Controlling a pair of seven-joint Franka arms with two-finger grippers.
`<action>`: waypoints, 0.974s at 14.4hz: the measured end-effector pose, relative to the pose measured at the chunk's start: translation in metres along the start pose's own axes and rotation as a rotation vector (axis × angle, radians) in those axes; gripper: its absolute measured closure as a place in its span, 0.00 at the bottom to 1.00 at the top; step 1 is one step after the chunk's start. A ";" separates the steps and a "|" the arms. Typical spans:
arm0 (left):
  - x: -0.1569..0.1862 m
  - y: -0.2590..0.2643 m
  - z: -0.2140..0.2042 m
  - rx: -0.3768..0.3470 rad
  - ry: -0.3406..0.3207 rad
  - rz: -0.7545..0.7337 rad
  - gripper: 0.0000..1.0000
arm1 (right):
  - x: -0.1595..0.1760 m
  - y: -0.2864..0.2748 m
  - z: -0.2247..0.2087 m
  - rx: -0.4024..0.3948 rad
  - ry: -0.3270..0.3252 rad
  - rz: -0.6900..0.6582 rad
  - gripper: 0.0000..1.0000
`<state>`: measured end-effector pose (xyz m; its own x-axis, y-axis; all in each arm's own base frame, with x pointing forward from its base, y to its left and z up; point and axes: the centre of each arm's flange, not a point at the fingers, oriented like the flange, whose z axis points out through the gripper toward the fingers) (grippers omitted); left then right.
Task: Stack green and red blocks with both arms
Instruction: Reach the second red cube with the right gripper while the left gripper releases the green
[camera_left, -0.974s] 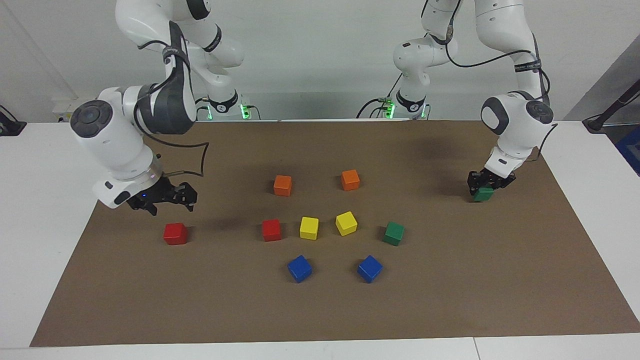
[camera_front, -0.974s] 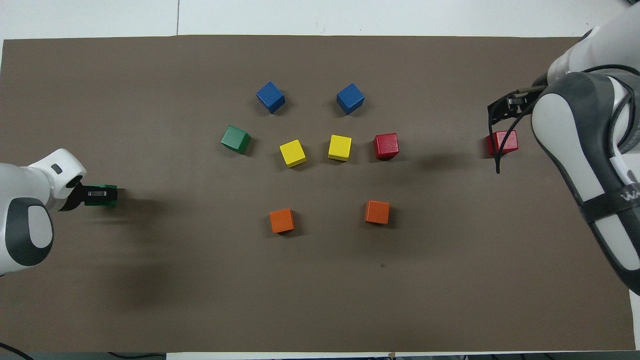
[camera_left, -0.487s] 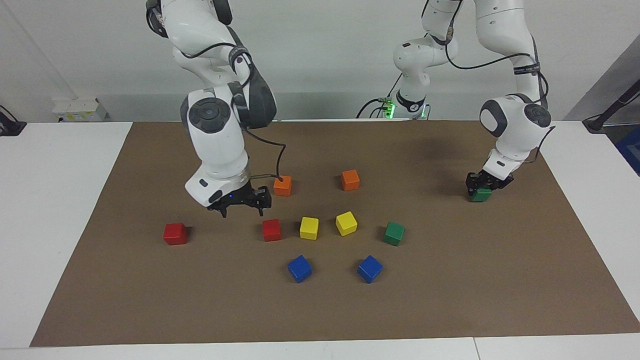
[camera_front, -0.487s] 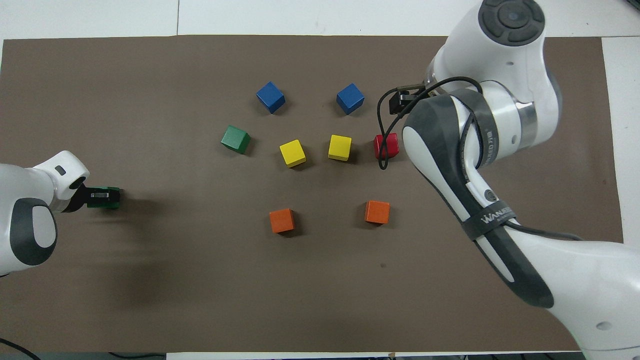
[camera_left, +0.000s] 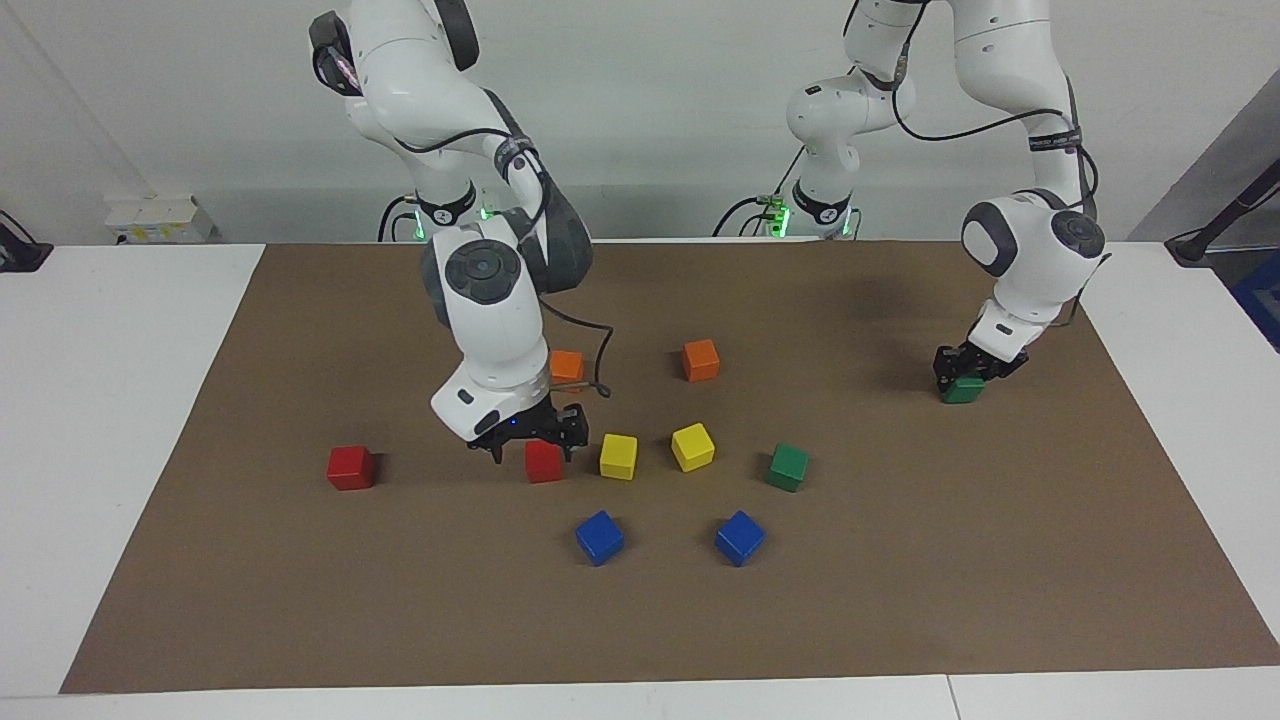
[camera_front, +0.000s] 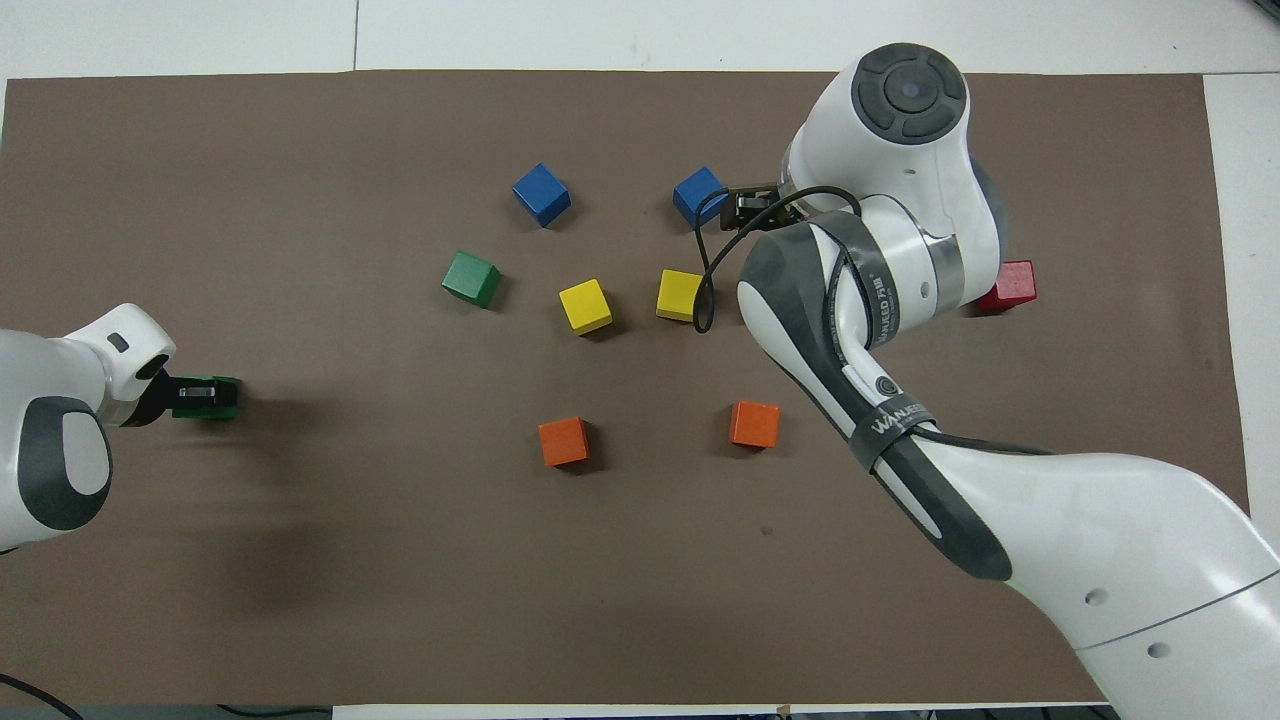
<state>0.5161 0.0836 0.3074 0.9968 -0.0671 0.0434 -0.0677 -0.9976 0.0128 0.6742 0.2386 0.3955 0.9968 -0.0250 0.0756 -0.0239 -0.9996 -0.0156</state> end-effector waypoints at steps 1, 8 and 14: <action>0.000 0.000 0.000 0.001 0.004 0.001 0.44 | -0.001 -0.001 0.009 0.000 -0.002 -0.001 0.00; 0.007 -0.001 -0.008 0.007 0.028 0.003 0.00 | -0.014 0.005 0.052 0.002 -0.002 -0.001 0.00; 0.064 0.021 -0.100 -0.009 0.003 0.059 0.00 | -0.027 0.004 0.077 0.011 0.011 -0.010 0.00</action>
<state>0.5744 0.0601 0.4102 0.9909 -0.1258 0.0473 -0.1268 -0.9917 0.0191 0.6533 0.2363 0.3170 0.9961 -0.0156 0.0870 -0.0134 -0.9996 -0.0260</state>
